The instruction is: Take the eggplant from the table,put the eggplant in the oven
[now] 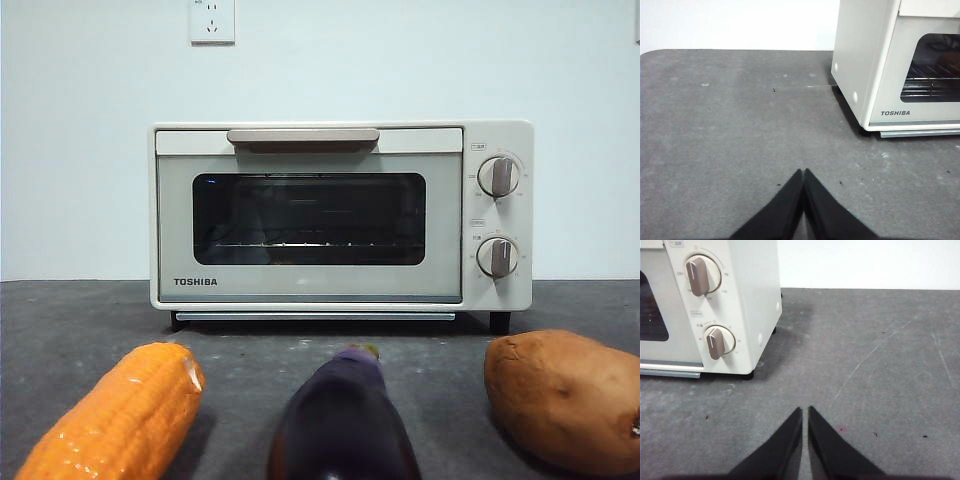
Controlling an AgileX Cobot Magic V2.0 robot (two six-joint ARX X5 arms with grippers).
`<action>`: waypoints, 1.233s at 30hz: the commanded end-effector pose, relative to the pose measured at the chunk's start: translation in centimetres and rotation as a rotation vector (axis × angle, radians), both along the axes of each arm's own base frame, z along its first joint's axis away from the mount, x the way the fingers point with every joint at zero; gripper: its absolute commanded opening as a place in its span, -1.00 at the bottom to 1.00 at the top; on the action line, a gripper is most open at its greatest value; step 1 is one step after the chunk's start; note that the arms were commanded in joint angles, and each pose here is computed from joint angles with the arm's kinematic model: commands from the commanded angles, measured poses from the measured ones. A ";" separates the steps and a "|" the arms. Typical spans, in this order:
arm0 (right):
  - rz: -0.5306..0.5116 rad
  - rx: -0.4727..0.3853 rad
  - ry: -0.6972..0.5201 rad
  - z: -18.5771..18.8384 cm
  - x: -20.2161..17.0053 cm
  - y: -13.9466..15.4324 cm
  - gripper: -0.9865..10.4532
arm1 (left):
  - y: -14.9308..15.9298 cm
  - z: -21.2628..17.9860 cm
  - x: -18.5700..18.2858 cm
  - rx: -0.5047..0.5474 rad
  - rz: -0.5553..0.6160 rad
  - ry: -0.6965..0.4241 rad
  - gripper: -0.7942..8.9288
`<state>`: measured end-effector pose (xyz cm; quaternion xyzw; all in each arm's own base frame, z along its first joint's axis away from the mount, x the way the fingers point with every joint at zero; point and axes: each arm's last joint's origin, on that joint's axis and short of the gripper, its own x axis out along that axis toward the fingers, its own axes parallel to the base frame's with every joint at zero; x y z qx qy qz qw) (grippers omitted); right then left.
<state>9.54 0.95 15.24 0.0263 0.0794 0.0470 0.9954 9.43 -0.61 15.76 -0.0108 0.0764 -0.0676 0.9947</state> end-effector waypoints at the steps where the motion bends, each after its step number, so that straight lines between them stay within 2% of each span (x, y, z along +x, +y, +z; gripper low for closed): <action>1: -0.001 0.024 -0.005 0.0 0.0 0.0 -0.82 | 0.0 -0.4 0.1 0.002 0.000 0.008 -0.82; 5: -0.009 0.083 0.000 0.0 0.0 0.0 -0.82 | 0.0 -0.4 0.1 -0.091 0.007 0.021 -0.82; 10: 0.006 0.252 0.016 0.1 0.0 0.1 -0.82 | -0.1 -0.4 0.0 -0.371 0.021 0.065 -0.82; 13: 0.027 0.297 0.023 0.1 0.0 0.2 -0.82 | -0.1 -0.4 0.0 -0.460 0.032 0.080 -0.82; 18: 0.026 0.388 0.054 0.4 -0.1 0.3 -0.82 | -0.1 0.0 -0.1 -0.507 0.035 0.091 -0.82; 21: 0.024 0.409 0.051 1.1 -0.3 0.2 -0.82 | -0.1 0.5 -0.2 -0.520 0.039 0.101 -0.82; 32: 0.032 0.399 -0.001 7.1 -1.8 0.1 -0.82 | -0.2 5.0 -0.1 -0.499 0.011 0.125 -0.82; 37: 0.039 0.345 0.001 10.6 -2.2 0.0 -0.82 | -0.3 7.9 0.7 -0.441 -0.027 0.135 -0.82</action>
